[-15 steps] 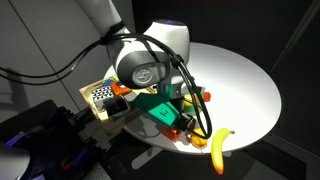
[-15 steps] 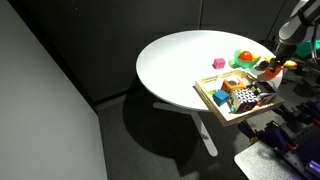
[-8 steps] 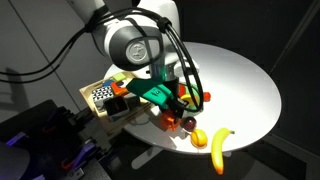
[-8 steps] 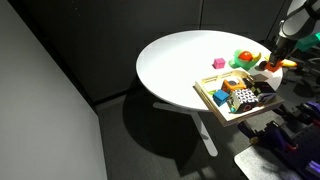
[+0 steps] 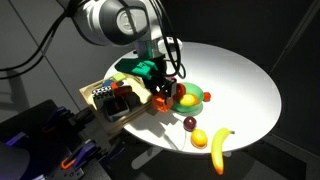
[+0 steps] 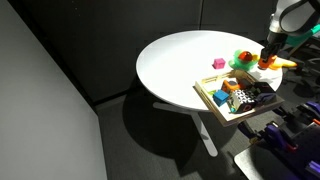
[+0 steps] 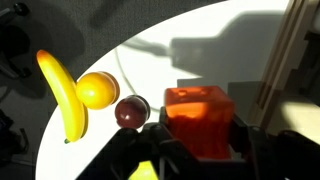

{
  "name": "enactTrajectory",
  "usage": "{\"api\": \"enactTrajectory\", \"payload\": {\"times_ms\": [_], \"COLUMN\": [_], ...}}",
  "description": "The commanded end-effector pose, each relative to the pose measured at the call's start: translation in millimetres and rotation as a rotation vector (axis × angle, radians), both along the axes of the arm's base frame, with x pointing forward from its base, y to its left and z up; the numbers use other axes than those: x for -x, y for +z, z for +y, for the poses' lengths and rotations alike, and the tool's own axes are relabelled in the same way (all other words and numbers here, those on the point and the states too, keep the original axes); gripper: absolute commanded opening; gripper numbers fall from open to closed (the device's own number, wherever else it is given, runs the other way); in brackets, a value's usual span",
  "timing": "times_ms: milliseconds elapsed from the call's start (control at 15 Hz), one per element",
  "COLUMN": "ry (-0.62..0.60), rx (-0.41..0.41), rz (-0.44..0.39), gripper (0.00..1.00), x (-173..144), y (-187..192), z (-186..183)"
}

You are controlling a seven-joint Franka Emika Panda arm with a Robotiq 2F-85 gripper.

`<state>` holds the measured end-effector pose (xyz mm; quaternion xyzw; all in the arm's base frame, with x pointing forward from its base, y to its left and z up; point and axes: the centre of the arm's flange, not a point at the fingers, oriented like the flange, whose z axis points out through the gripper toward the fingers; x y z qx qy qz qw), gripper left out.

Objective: Pick up the orange block and put it in the wooden tray

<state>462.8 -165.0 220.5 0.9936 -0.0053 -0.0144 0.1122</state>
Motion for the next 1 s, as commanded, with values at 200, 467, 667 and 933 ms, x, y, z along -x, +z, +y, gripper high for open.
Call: {"api": "enactTrajectory", "payload": {"times_ms": [200,467,667,933], "ry": [0.021,0.026,0.025,0.031], "rx": [0.03,0.029,0.029,0.041], "rz": [-0.013,-0.017,-0.024,-0.028], "gripper": [0.3,0.3,0.3,0.78], "x": [0.5,-2.7,-3.4,-0.7], "y": [8.2,5.3,5.3,0.5], "z": [50.1,73.8,88.3,101.7]}}
